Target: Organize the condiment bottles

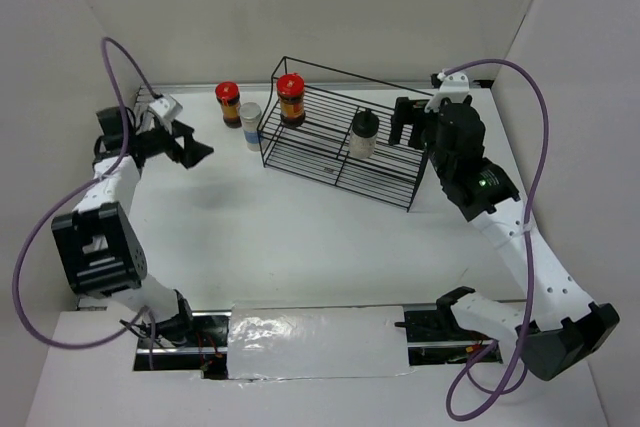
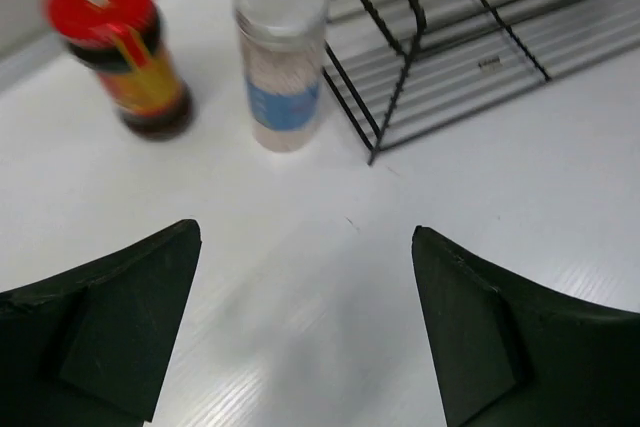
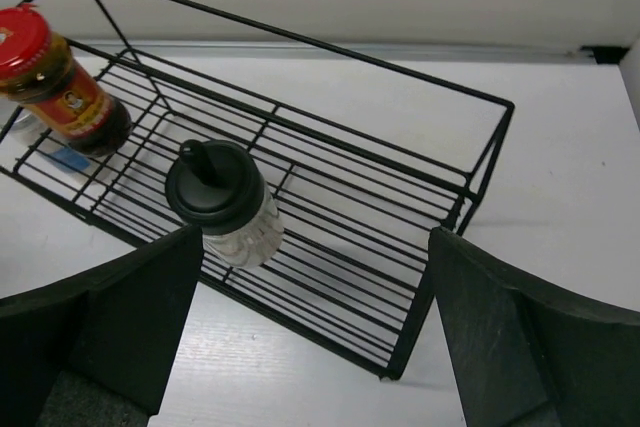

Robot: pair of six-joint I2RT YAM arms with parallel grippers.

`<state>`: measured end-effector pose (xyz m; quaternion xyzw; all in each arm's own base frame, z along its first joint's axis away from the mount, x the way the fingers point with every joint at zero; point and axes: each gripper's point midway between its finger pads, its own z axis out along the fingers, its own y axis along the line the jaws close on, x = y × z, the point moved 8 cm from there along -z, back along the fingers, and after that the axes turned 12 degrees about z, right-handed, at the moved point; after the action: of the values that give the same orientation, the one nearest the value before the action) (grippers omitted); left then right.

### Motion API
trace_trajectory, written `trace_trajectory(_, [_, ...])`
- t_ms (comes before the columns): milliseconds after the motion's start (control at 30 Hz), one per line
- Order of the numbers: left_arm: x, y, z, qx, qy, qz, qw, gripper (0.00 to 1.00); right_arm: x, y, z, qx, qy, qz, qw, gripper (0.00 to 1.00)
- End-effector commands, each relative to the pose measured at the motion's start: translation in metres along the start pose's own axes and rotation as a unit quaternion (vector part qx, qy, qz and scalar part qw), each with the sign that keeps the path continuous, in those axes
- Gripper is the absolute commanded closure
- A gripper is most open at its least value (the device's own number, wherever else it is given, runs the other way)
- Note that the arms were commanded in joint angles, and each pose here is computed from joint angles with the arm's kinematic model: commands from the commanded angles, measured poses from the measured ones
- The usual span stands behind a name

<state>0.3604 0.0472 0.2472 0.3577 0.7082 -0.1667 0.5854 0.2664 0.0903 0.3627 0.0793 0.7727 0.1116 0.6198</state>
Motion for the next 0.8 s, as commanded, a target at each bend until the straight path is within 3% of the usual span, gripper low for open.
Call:
trace_trajectory(0, [-0.011, 0.006, 0.031, 0.079, -0.128, 0.214, 0.965, 0.01, -0.018, 0.014, -0.002, -0.070, -0.056, -0.020, 0.996, 0.00])
trace_trajectory(400, [0.064, 0.044, 0.125, 0.103, -0.069, 0.199, 0.972, 0.01, -0.017, 0.012, 0.018, -0.030, -0.056, -0.048, 0.997, 0.00])
trace_trajectory(767, [0.084, 0.053, 0.167, 0.146, -0.081, 0.189, 0.968, 0.01, -0.019, 0.021, 0.048, -0.013, -0.042, -0.064, 0.997, 0.00])
